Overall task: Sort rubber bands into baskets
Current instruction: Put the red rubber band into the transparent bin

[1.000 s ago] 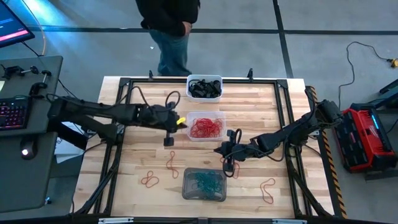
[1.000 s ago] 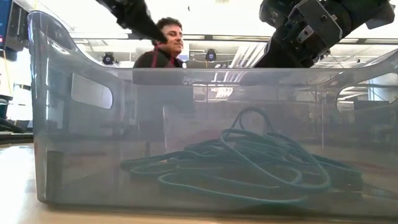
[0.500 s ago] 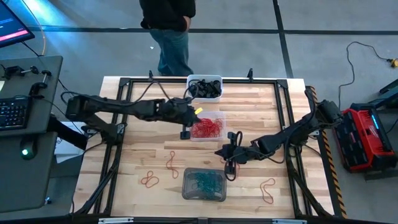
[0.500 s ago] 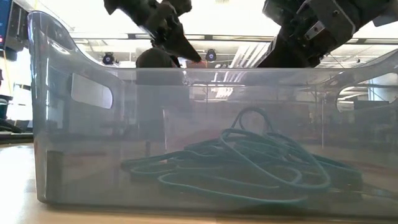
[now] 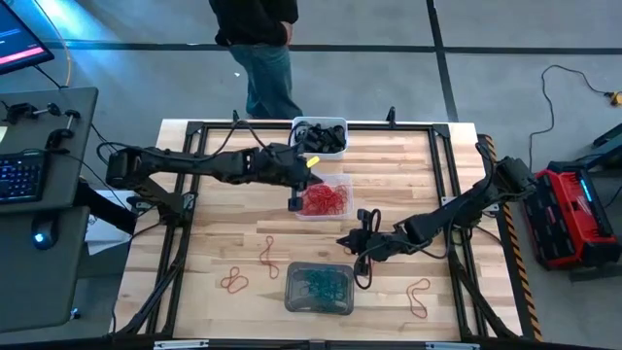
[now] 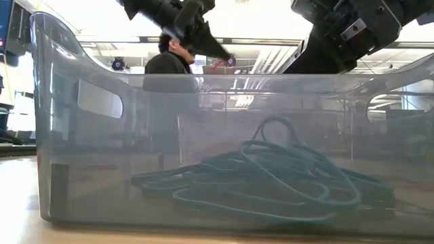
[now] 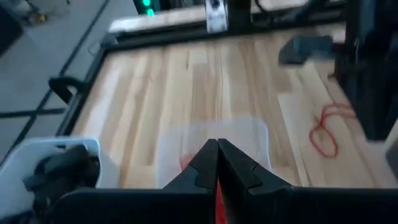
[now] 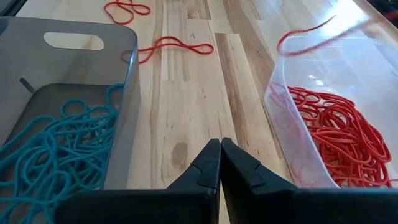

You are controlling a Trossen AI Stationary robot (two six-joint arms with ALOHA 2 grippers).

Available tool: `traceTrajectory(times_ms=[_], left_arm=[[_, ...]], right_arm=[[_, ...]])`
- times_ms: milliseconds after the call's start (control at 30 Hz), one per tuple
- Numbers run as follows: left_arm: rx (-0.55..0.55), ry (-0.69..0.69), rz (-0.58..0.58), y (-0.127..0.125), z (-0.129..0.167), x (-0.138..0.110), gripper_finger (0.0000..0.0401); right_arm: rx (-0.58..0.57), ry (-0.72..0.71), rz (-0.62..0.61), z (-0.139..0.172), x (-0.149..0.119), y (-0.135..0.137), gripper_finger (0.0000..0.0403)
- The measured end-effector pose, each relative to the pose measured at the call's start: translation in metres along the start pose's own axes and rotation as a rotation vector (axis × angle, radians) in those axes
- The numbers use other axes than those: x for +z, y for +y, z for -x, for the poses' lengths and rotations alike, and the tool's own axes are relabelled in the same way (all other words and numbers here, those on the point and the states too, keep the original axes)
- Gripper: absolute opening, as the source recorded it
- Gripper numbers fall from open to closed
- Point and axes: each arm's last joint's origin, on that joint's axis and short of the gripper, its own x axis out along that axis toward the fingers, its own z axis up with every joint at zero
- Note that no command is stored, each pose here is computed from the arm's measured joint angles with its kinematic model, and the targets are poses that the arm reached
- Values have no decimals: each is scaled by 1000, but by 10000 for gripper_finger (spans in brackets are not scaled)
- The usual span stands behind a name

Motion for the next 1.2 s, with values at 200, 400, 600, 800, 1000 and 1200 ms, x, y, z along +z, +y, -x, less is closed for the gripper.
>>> traceTrajectory(times_ms=[200,400,600,800,1000,1200], left_arm=[[-21,-21,0,0,1,7,0],[-18,10,8,3,-6,2,0],[-36,101,18,-1,-35,-19,0],[-56,185,24,-8,-66,-42,0],[-79,226,27,-11,-77,-53,1],[-113,231,-33,-21,-69,-48,15]], right_arm=[[1,-3,-3,0,0,0,0],[1,-3,-2,0,0,0,0],[1,-2,-3,0,0,0,0],[0,3,-1,0,0,0,0],[-3,20,10,0,-2,0,0],[-4,26,13,0,-3,-1,0]])
